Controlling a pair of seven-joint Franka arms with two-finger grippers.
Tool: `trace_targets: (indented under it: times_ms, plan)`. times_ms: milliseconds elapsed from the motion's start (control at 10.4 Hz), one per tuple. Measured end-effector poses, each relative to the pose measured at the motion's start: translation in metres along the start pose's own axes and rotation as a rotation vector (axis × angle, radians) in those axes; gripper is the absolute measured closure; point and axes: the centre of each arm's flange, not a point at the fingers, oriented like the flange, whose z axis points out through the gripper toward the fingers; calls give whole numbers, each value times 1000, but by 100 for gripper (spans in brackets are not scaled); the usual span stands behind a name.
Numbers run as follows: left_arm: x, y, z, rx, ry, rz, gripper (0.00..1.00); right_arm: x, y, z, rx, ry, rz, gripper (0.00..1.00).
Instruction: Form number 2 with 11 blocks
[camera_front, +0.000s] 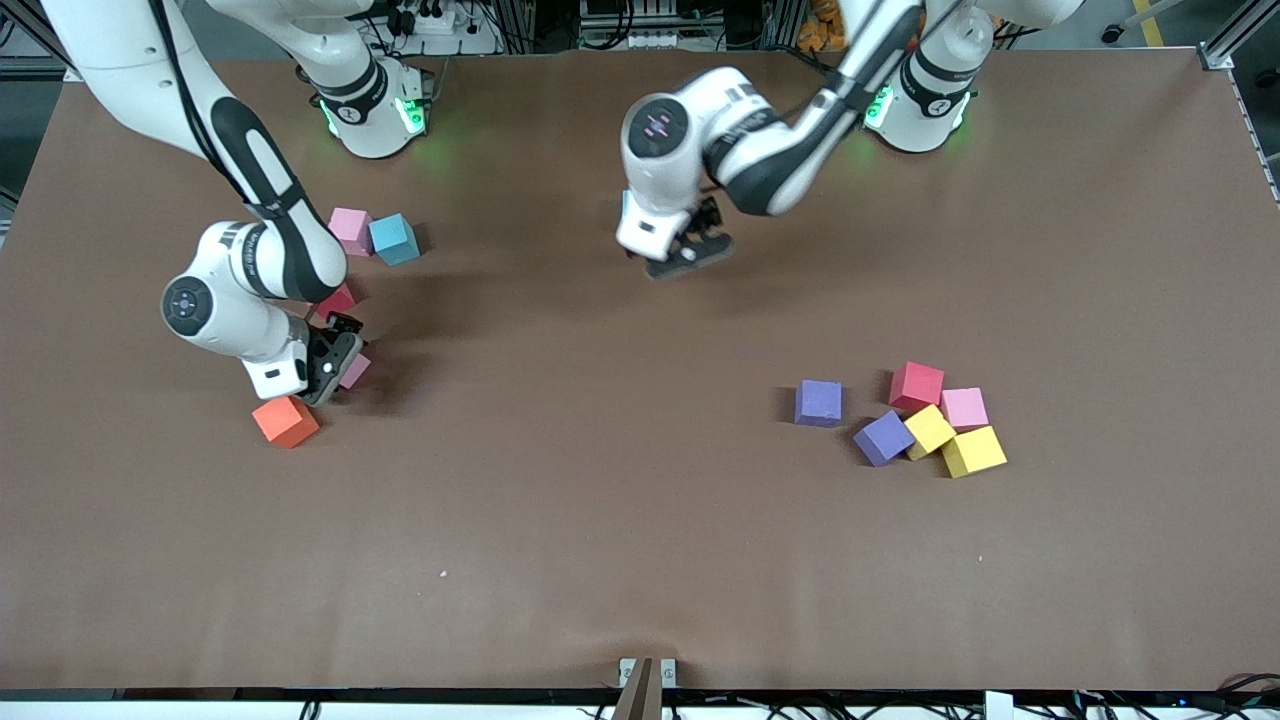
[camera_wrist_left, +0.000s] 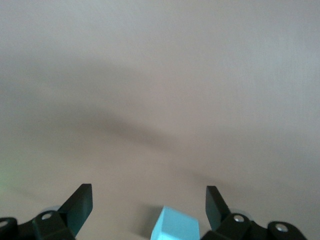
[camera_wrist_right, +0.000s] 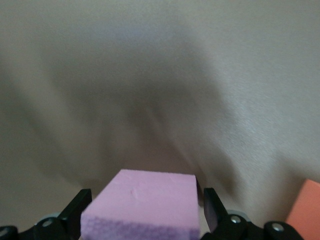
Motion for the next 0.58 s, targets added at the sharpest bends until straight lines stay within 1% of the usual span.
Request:
trace_targets:
  times_ms: [97, 193, 290, 483, 580]
  plan:
    - [43, -11, -17, -9, -4, -62, 0, 3, -1, 0, -1, 0, -6, 17]
    - [86, -26, -32, -26, -6, -94, 0, 4, 0, -3, -3, 2, -7, 33]
    - [120, -42, -40, -37, -8, -84, 0, 3, 0, -3, 5, -1, -4, 36]
    - [176, -76, -43, -50, -13, 38, 0, 1, 1, -3, 13, -4, 1, 39]
    - [200, -92, -43, -58, -15, 105, 0, 2, 1, -5, 20, -6, 0, 43]
